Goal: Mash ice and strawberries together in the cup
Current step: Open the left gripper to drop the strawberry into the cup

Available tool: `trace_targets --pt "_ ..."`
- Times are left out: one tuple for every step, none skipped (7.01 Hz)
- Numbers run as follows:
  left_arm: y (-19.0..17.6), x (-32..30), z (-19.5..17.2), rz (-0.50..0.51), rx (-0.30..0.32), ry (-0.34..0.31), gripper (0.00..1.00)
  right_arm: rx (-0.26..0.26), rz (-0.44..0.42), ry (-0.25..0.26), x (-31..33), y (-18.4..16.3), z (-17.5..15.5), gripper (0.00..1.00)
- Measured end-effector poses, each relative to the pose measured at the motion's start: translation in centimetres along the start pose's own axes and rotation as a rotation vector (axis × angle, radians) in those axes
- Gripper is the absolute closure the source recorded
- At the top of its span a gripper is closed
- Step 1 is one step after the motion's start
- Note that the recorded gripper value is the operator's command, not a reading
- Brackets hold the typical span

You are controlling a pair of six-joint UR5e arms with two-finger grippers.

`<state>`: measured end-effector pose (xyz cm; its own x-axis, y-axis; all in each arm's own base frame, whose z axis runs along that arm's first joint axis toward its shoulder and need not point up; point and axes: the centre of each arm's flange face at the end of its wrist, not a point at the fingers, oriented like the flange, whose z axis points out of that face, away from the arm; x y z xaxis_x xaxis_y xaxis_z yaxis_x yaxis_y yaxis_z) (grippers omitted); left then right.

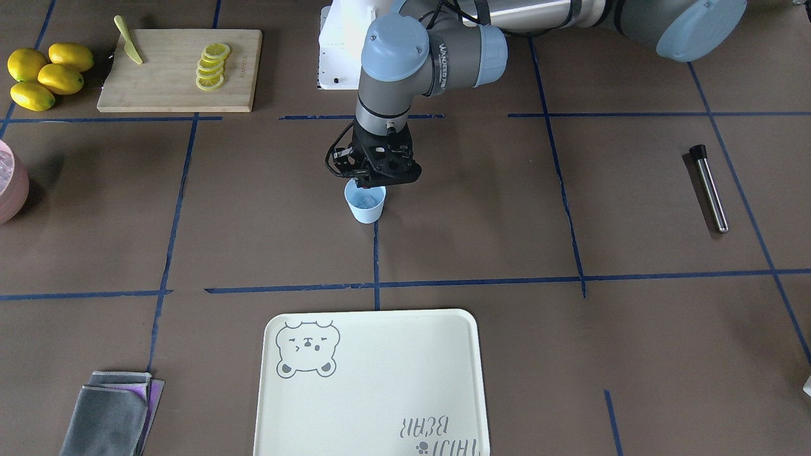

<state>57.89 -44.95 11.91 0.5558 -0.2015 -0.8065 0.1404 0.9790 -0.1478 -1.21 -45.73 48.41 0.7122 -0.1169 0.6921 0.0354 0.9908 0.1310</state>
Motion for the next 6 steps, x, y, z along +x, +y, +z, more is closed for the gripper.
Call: trace_targets --pt "-0.2 0.0 -0.2 -0.002 0.003 0.001 0.11 0.001 0.001 0.000 0.0 0.0 0.0 0.01" --pt "-0.4 -0.1 -0.3 -0.002 0.005 0.003 0.00 0.001 0.001 0.000 0.1 0.0 0.0 0.01" --pt "-0.3 0.0 -0.4 0.000 0.006 0.006 0.00 0.001 0.002 0.000 0.1 0.0 0.0 0.01" --pt "-0.3 0.1 -0.6 0.001 0.009 0.010 0.00 0.001 0.004 0.001 0.2 0.0 0.0 0.01" --pt "-0.7 -0.3 -1.1 0.000 0.017 0.015 0.00 -0.001 0.009 0.001 0.5 0.0 0.1 0.01" --pt "-1.9 -2.0 -2.0 0.001 0.029 0.012 0.00 -0.009 0.016 -0.001 1.6 0.0 0.4 0.01"
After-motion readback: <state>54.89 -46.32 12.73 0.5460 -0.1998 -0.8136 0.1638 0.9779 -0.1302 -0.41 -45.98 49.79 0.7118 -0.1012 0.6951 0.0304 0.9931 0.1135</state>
